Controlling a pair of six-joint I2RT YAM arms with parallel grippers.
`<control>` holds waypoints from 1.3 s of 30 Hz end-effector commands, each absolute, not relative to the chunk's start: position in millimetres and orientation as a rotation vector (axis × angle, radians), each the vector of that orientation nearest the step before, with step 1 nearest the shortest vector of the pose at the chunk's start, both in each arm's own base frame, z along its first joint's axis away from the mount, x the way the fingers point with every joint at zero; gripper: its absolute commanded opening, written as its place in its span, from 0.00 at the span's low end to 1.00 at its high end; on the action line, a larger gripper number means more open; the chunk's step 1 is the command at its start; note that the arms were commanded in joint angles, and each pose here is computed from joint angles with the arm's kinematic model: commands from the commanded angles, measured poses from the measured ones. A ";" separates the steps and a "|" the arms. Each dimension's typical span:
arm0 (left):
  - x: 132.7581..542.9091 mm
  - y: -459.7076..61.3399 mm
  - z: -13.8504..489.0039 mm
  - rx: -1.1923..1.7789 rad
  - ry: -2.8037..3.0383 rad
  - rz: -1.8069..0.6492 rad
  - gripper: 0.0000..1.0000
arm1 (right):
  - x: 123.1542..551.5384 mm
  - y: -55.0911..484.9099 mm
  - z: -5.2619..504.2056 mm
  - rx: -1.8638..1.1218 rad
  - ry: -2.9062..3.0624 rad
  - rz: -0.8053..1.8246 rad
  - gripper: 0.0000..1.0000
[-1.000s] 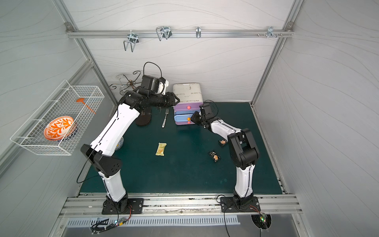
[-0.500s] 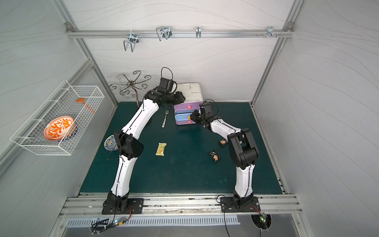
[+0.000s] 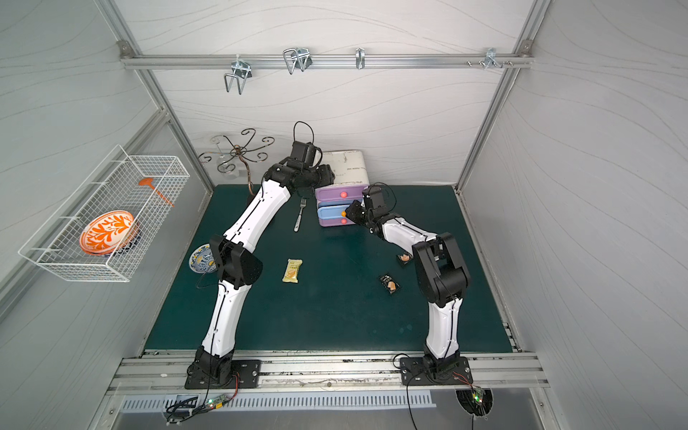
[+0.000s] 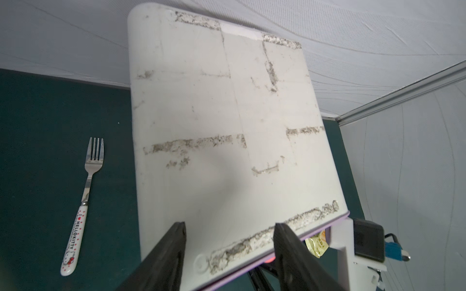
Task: Take the cookies out of the drawer
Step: Close the drawer in the storage box.
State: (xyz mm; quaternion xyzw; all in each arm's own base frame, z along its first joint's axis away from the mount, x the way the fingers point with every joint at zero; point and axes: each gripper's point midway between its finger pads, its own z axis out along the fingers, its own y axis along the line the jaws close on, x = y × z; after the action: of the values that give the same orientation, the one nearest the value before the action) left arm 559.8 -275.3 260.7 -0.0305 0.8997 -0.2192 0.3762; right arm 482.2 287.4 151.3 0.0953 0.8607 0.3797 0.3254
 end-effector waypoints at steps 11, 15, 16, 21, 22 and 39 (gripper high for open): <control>554.1 -297.2 198.7 -0.015 2.441 -0.653 0.61 | 494.3 288.2 141.4 0.266 2.240 1.005 0.16; 550.4 -300.2 188.7 -0.014 2.470 -0.676 0.61 | 501.4 285.9 140.4 0.297 2.220 0.992 0.17; 549.5 -301.4 186.6 -0.011 2.476 -0.684 0.61 | 503.5 286.2 141.2 0.301 2.209 0.997 0.19; 546.6 -301.4 179.1 -0.002 2.499 -0.682 0.61 | 514.7 286.7 153.7 0.303 2.160 1.003 0.24; 546.2 -301.5 179.2 0.001 2.499 -0.682 0.61 | 516.4 288.3 157.0 0.295 2.153 1.011 0.25; 543.0 -293.9 172.4 -0.017 2.530 -0.674 0.62 | 466.0 267.7 144.6 0.290 2.205 1.168 0.43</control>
State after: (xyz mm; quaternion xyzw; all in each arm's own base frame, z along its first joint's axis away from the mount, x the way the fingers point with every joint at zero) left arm 559.0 -307.2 248.8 0.0133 0.8872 -0.2943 0.3551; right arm 474.9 270.8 124.9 0.1123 0.8514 0.4102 0.3069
